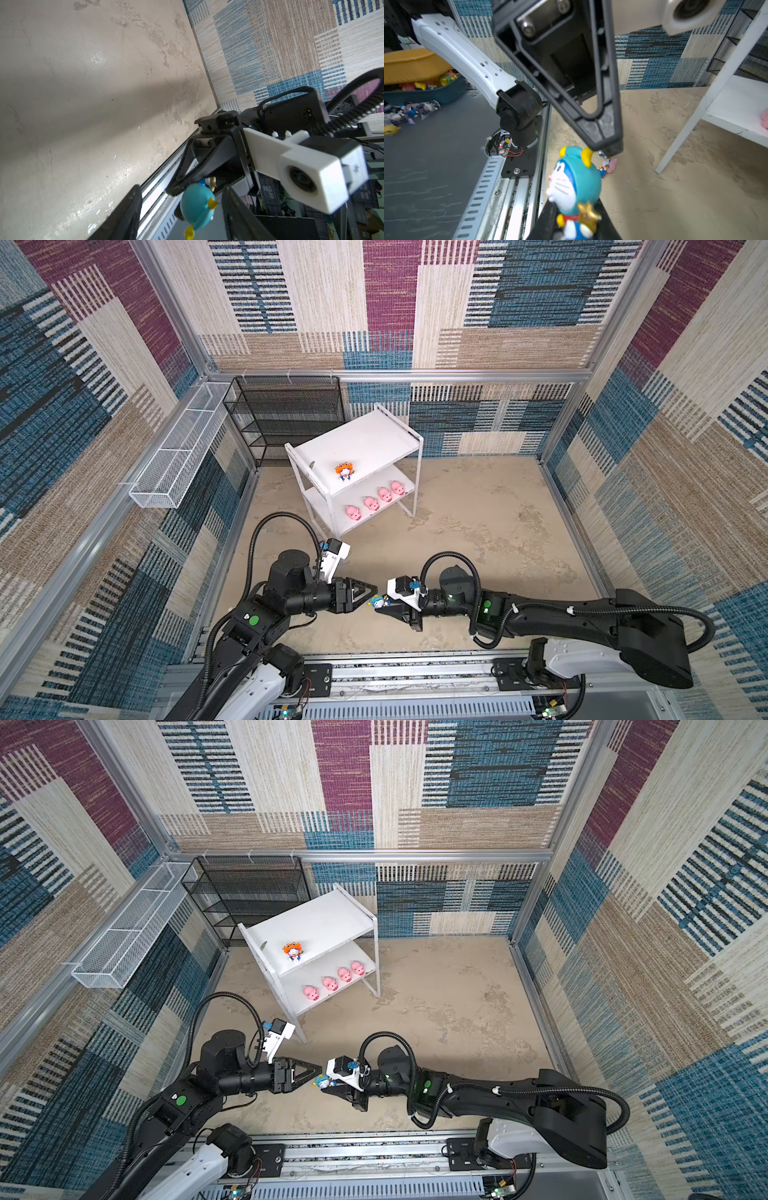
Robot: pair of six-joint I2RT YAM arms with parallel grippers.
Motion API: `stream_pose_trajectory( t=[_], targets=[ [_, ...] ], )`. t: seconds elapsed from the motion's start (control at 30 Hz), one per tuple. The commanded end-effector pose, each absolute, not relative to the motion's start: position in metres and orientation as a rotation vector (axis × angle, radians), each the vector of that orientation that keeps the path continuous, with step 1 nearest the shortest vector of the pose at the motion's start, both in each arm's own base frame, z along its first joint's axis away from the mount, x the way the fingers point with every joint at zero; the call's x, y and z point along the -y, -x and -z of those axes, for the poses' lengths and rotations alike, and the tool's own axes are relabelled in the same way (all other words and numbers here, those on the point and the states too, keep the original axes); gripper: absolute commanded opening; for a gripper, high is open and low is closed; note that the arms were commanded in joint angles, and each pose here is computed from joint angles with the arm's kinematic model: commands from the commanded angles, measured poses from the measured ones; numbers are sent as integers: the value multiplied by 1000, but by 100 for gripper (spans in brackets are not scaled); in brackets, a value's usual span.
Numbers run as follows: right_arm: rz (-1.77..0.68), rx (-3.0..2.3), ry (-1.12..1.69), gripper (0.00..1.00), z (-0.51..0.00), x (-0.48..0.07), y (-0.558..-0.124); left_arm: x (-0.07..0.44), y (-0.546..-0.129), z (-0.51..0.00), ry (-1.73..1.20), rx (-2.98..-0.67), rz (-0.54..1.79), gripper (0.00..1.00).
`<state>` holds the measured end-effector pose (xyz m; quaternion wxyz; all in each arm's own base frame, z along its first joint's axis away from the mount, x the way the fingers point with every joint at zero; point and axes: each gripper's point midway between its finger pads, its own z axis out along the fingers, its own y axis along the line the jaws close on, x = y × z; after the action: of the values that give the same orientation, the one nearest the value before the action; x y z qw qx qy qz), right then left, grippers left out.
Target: Place and organize the plastic toys onto the shelf
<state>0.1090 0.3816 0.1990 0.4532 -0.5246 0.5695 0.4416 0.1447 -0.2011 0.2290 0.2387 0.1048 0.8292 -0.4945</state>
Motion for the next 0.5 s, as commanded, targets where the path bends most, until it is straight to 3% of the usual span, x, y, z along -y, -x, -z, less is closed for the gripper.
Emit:
stream_pose_trajectory(
  t=[0.0,0.47],
  targets=[
    [-1201,-1420,1240,24,-212,-379,-101,205,-155,-244,-361,-2146,1329,58],
    [-1323,-1580,978,23,-230,-381,-126,218,-136,-271,-518,-1999,1495,53]
  ],
)
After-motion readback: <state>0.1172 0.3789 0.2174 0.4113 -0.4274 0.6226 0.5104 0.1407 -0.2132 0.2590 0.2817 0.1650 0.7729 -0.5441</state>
